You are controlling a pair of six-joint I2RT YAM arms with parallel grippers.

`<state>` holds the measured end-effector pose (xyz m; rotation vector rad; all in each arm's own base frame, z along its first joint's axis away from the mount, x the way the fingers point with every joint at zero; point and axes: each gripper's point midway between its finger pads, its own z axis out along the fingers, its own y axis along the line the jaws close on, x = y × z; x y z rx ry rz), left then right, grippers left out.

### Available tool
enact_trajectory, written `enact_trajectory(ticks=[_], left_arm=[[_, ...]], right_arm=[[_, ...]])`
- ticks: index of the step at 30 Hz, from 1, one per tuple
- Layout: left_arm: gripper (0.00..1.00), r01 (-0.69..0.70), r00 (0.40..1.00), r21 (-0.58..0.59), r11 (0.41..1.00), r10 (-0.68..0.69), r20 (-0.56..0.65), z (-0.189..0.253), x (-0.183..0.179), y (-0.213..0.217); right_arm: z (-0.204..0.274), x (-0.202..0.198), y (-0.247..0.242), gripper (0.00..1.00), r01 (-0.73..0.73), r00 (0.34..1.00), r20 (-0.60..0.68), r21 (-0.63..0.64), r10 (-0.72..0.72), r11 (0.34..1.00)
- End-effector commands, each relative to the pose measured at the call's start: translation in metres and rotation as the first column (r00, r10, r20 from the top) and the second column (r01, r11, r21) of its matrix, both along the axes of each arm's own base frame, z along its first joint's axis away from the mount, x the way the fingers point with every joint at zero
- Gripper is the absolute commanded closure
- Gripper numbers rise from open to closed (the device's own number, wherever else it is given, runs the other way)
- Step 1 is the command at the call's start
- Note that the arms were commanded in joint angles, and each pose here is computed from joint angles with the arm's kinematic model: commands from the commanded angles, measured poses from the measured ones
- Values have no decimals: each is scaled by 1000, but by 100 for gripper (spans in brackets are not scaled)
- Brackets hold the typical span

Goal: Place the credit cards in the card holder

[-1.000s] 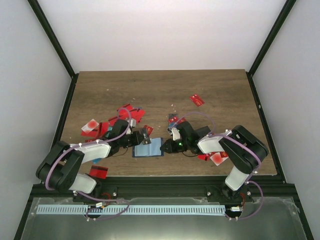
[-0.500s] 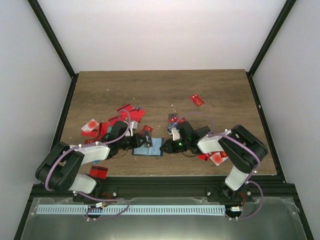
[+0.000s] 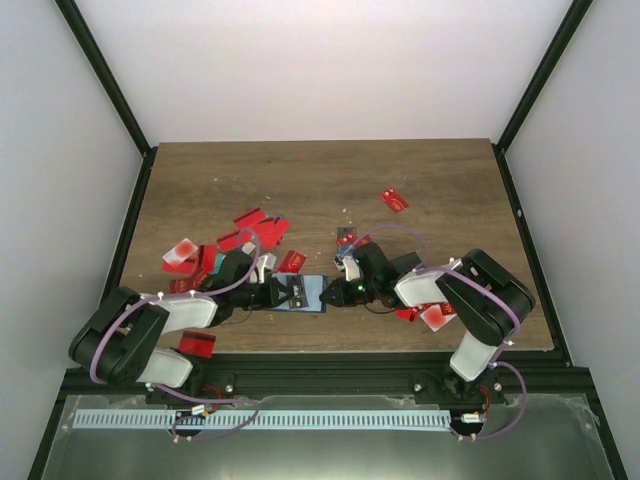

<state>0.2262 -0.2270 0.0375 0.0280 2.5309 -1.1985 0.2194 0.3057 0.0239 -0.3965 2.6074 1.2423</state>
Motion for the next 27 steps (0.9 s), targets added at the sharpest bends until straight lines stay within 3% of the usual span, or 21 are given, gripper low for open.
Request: enact_trajectory(ticks=[1,12,18,22,27], left_arm=[[96,48,999,7,999,-48,-22,-4,-5,-4],[96,134,988,-12,991,-135,-75,-11,-6,-24],[96,174,977,34,984,-168,-133,-15,-11,-27],[96,126,983,154,980,-102,-153,-17,-6,-10],[96,34,988,221,975,0,-153,-18,1,8]], right_arm=[[-45,-22,-25,84,16,992,-122,-152,-35,988],[-36,-16,-18,84,14,994,-108,-135,-29,991],[-33,-11,-16,84,14,995,-98,-134,-28,991],[-33,-11,-16,85,14,995,-96,-137,-27,990],[-35,-12,-17,85,11,995,-99,-139,-25,990]])
